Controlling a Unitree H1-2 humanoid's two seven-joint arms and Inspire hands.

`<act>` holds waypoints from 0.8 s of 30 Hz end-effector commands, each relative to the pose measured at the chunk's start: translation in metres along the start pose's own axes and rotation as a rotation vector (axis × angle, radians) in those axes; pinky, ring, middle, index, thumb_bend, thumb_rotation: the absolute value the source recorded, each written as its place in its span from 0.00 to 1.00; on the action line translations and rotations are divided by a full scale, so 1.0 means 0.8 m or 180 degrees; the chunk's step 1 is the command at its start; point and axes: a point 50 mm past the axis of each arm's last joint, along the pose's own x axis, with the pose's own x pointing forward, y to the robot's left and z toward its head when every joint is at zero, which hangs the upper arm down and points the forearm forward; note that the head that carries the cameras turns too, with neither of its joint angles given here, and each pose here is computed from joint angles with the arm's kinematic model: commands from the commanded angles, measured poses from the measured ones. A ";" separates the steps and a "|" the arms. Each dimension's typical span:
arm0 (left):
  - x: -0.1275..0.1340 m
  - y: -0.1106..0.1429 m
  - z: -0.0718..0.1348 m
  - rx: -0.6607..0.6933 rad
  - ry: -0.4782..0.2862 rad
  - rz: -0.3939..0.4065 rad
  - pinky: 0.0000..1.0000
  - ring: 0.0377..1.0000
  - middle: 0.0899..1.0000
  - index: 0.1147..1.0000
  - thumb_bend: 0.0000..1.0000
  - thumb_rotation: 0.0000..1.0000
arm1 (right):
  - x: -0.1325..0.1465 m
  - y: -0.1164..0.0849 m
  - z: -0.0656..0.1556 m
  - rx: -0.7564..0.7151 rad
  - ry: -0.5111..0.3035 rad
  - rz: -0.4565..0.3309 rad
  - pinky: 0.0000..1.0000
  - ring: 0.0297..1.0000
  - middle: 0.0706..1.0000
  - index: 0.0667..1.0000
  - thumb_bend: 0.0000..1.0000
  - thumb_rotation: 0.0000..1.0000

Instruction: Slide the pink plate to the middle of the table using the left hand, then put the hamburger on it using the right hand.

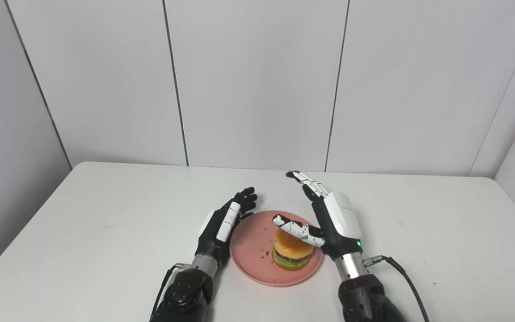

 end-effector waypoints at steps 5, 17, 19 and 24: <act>0.002 0.013 0.008 0.0277 -0.0308 0.0361 0.98 0.98 0.94 0.84 0.92 0.90 | 0.015 -0.010 0.006 0.1161 0.0305 -0.0479 0.84 0.86 0.86 0.84 0.73 1.00; -0.001 0.017 0.001 0.0450 -0.0315 0.0552 1.00 1.00 1.00 0.99 0.76 0.95 | -0.006 0.002 -0.041 0.1867 0.0987 -0.0681 0.94 0.91 0.92 0.89 0.79 1.00; 0.000 0.019 0.001 0.0455 -0.0301 0.0527 1.00 1.00 1.00 1.00 0.78 0.95 | -0.008 0.007 -0.041 0.1813 0.1079 -0.0659 0.93 0.91 0.91 0.88 0.78 1.00; 0.001 0.028 -0.001 0.0458 -0.0229 0.0471 1.00 1.00 1.00 1.00 0.80 0.95 | -0.008 0.014 -0.041 0.1764 0.1295 -0.0600 0.96 0.93 0.93 0.89 0.73 1.00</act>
